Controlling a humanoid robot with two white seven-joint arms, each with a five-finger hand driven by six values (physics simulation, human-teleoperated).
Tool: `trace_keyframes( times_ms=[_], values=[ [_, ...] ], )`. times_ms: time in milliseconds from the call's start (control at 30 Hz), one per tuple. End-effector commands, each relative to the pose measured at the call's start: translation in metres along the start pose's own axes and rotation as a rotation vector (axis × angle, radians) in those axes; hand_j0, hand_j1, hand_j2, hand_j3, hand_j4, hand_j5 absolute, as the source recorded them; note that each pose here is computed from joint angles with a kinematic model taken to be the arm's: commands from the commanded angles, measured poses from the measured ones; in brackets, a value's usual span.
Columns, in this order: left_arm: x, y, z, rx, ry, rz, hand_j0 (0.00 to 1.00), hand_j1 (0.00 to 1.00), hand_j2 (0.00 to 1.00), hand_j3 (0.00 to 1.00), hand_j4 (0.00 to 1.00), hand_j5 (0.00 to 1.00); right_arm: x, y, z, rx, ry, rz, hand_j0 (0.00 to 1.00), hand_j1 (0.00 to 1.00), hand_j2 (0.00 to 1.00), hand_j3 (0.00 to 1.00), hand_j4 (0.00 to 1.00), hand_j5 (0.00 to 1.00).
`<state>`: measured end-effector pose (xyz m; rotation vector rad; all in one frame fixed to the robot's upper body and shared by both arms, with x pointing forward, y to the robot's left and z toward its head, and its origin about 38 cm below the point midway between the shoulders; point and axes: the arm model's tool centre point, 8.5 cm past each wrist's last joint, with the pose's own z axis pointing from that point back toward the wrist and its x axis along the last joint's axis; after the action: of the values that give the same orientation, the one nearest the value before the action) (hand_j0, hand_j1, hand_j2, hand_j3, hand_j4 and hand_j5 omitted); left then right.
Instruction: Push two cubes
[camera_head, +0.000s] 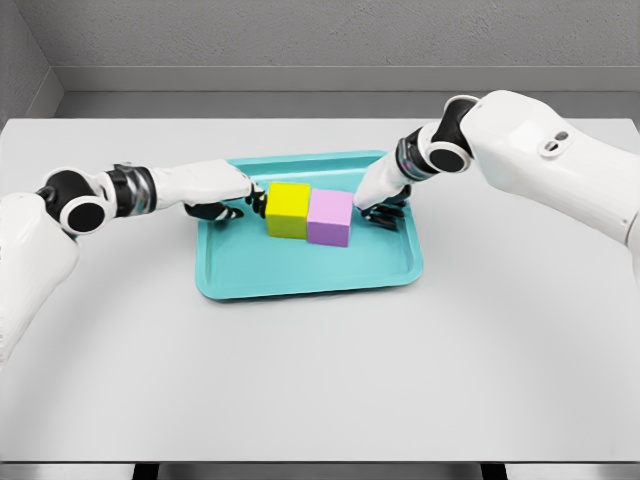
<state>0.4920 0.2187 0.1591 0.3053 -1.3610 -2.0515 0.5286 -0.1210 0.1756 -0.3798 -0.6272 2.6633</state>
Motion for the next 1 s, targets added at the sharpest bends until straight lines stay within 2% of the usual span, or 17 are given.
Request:
trace_keyframes(
  times_ms=[0, 300, 400, 633, 800, 967],
  values=[
    [0.003, 0.0, -0.004, 0.001, -0.008, -0.001, 0.55, 0.55, 0.55, 0.55, 0.55, 0.55, 0.002, -0.004, -0.001, -0.007, -0.005, 0.0, 0.12, 0.12, 0.12, 0.12, 0.12, 0.12],
    [-0.001, 0.004, 0.001, 0.004, 0.004, -0.005, 0.56, 0.56, 0.56, 0.56, 0.56, 0.56, 0.0, -0.001, 0.001, -0.002, 0.001, -0.004, 0.12, 0.12, 0.12, 0.12, 0.12, 0.12],
    [-0.002, 0.004, 0.002, 0.007, 0.005, -0.005, 0.62, 0.62, 0.62, 0.62, 0.62, 0.62, -0.001, 0.001, 0.001, 0.0, 0.0, -0.004, 0.12, 0.12, 0.12, 0.12, 0.12, 0.12],
    [-0.002, 0.003, 0.003, 0.004, 0.007, -0.007, 0.62, 0.62, 0.62, 0.62, 0.62, 0.62, -0.001, 0.003, 0.001, 0.003, 0.001, -0.005, 0.12, 0.12, 0.12, 0.12, 0.12, 0.12],
    [-0.001, 0.004, 0.002, 0.005, 0.005, -0.009, 0.53, 0.53, 0.53, 0.53, 0.53, 0.53, -0.002, 0.005, 0.0, 0.01, 0.001, -0.004, 0.12, 0.12, 0.12, 0.12, 0.12, 0.12],
    [-0.002, 0.003, 0.003, 0.002, 0.008, -0.009, 0.49, 0.49, 0.49, 0.49, 0.49, 0.49, -0.005, 0.008, 0.003, 0.012, 0.004, -0.007, 0.12, 0.12, 0.12, 0.12, 0.12, 0.12]
  ],
)
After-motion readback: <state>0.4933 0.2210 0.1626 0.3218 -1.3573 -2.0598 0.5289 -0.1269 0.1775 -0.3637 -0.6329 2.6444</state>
